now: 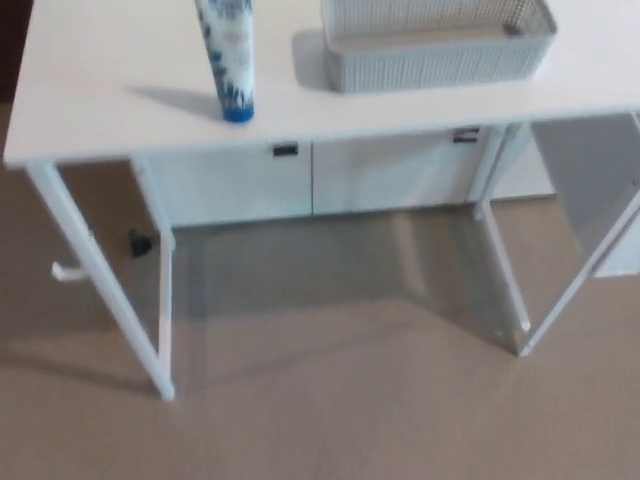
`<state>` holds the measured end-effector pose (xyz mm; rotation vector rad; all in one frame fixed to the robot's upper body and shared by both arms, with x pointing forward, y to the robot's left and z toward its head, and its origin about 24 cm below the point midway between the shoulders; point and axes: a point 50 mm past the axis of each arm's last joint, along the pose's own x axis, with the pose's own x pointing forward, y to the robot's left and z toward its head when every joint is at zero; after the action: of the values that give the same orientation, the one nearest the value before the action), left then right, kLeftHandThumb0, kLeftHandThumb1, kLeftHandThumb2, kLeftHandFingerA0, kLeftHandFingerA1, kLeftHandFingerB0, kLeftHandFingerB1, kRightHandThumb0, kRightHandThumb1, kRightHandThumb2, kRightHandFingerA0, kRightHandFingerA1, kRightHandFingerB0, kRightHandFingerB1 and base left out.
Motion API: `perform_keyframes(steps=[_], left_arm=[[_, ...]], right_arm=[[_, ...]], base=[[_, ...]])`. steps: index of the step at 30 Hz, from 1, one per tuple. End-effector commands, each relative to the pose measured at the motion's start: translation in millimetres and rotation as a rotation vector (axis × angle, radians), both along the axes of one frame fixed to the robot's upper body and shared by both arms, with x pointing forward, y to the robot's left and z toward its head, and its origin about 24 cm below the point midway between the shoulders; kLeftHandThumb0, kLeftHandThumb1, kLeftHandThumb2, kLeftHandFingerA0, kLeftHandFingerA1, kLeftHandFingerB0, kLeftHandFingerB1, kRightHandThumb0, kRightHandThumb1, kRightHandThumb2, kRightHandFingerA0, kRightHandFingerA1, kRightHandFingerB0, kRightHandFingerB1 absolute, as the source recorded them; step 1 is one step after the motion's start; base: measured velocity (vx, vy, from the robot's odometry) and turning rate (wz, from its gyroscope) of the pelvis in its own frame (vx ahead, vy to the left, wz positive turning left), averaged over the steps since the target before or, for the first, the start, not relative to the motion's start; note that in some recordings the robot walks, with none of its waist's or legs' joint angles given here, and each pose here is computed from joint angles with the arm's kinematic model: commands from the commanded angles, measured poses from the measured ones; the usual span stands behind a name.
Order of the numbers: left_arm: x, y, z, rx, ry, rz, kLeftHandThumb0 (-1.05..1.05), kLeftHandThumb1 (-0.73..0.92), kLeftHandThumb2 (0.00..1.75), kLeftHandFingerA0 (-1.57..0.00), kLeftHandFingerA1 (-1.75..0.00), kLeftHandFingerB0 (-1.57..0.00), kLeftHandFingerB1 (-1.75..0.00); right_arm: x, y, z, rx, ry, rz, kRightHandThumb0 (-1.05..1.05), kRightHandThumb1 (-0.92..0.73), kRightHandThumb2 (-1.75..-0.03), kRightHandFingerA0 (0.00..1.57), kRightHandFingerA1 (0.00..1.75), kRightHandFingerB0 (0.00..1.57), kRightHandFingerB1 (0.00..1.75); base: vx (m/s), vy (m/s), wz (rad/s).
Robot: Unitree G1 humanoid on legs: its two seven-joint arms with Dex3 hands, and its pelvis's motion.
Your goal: The robot walks towards a table in front, picks a shampoo with left hand and puts it in a small grey container
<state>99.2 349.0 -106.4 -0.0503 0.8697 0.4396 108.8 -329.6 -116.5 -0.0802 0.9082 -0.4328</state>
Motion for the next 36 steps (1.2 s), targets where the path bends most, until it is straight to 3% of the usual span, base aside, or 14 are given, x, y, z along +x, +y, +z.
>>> perform_keyframes(steps=[1, 6, 7, 8, 13, 14, 15, 16, 31, 36], left_arm=[[-11, 4, 0, 0.045, 0.030, -0.028, -0.33, 0.69, 0.61, -0.54, -0.38, -0.36, -0.33], [-9, 4, 1, 0.057, 0.039, -0.046, -0.34, 0.70, 0.62, -0.56, -0.39, -0.36, -0.33], [-7, 4, 1, 0.053, 0.035, -0.031, -0.41, 0.56, 0.77, -0.52, -0.50, -0.32, -0.43], [-5, 5, 1, 0.053, 0.034, -0.029, -0.33, 0.69, 0.61, -0.58, -0.39, -0.37, -0.33], [0, 6, 4, 0.065, 0.022, -0.071, -0.34, 0.71, 0.62, -0.56, -0.39, -0.37, -0.34], [7, 5, 6, 0.070, 0.008, -0.082, -0.42, 0.60, 0.81, -0.49, -0.51, -0.32, -0.44], [7, 5, 6, 0.070, 0.006, -0.083, -0.42, 0.60, 0.81, -0.49, -0.51, -0.32, -0.44], [7, 5, 6, 0.061, 0.002, -0.067, -0.32, 0.72, 0.62, -0.56, -0.39, -0.38, -0.34], [5, 5, 4, 0.030, 0.025, -0.072, -0.32, 0.77, 0.63, -0.52, -0.37, -0.39, -0.34], [24, 5, 9, 0.026, -0.019, -0.058, -0.32, 0.75, 0.63, -0.55, -0.39, -0.41, -0.35]], right_arm=[[-10, -5, -1, -0.015, 0.029, -0.012, -0.12, -0.61, -0.57, 0.66, 0.53, 0.47, 0.44], [-8, -3, -1, -0.017, 0.028, -0.011, -0.11, -0.63, -0.58, 0.66, 0.53, 0.46, 0.44], [-5, -3, 0, -0.015, 0.025, -0.006, -0.11, -0.63, -0.58, 0.65, 0.53, 0.46, 0.44], [-3, -3, 0, -0.013, 0.022, -0.004, -0.11, -0.63, -0.57, 0.65, 0.53, 0.46, 0.44], [5, -2, 1, -0.013, 0.010, 0.001, -0.10, -0.61, -0.57, 0.66, 0.53, 0.47, 0.44], [13, -2, 3, -0.016, 0.003, 0.001, -0.10, -0.62, -0.57, 0.67, 0.54, 0.48, 0.44], [13, -2, 4, -0.016, 0.003, 0.001, -0.10, -0.62, -0.57, 0.67, 0.54, 0.48, 0.44], [15, -2, 4, -0.017, 0.003, 0.005, -0.10, -0.63, -0.58, 0.66, 0.53, 0.47, 0.44], [3, -6, 2, -0.027, 0.052, 0.042, -0.09, -0.65, -0.58, 0.66, 0.52, 0.48, 0.44], [19, -5, 7, -0.038, 0.019, 0.057, -0.10, -0.66, -0.58, 0.67, 0.53, 0.49, 0.45]], base=[[0.30, 0.126, 0.08], [0.21, -0.002, 0.08], [0.13, -0.121, 0.06], [0.11, -0.147, 0.13], [0.17, -0.291, 0.13], [0.15, -0.179, -0.09], [0.19, -0.136, 0.08], [0.13, -0.078, 0.00], [0.13, 0.095, -0.03], [0.11, 0.006, 0.06]])
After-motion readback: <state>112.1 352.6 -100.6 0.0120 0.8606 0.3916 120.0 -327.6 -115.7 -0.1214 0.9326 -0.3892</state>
